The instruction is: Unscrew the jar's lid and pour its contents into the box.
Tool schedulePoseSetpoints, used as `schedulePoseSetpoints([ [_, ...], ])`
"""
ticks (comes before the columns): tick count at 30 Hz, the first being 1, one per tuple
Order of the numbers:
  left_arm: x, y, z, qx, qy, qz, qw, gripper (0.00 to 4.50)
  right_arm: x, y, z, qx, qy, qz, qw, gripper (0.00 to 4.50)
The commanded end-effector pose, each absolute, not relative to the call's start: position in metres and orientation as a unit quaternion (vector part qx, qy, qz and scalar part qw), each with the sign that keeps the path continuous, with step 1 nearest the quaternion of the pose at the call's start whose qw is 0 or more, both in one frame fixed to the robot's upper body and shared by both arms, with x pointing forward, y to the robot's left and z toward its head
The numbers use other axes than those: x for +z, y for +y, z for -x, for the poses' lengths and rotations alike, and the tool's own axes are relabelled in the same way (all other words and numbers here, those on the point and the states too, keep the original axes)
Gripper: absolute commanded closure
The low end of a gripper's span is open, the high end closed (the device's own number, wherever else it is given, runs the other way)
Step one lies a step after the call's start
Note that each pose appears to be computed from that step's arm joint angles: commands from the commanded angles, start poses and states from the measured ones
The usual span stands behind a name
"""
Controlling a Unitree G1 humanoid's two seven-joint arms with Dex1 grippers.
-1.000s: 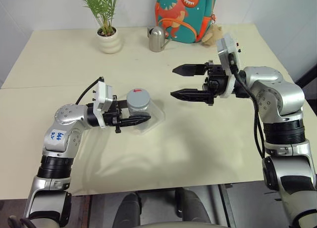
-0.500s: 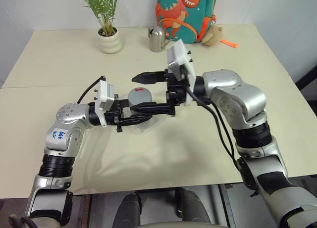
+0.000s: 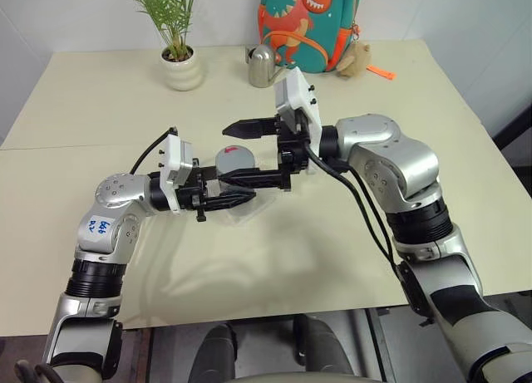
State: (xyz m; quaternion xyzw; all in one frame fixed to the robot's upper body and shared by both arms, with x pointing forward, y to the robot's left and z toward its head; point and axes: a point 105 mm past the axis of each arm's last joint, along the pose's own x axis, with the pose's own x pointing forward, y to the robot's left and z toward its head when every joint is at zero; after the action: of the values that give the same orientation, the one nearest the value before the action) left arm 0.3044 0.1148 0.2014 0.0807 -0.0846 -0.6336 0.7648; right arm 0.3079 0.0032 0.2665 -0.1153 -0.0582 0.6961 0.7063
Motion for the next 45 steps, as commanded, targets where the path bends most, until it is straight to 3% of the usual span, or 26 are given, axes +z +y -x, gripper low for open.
schedulePoseSetpoints([
  [1,0.209,0.113,-0.3,-0.641,-0.103,-0.092,0.755,2.55,0.279,-0.012,-0.309,0.683,-0.083,0.113,0.717,0.04],
  [23,0.209,0.116,-0.298,-0.639,-0.109,-0.093,0.756,2.55,0.278,-0.015,-0.291,0.719,-0.08,0.098,0.683,0.04],
  [38,0.209,0.113,-0.298,-0.641,-0.109,-0.091,0.754,2.55,0.277,0.006,-0.294,0.719,-0.079,0.104,0.683,0.04],
  [41,0.209,0.112,-0.298,-0.641,-0.11,-0.091,0.754,2.55,0.276,0.006,-0.294,0.72,-0.077,0.104,0.682,0.61],
  [45,0.209,0.113,-0.298,-0.639,-0.111,-0.092,0.755,2.55,0.271,0.006,-0.29,0.729,-0.068,0.106,0.673,1.92],
])
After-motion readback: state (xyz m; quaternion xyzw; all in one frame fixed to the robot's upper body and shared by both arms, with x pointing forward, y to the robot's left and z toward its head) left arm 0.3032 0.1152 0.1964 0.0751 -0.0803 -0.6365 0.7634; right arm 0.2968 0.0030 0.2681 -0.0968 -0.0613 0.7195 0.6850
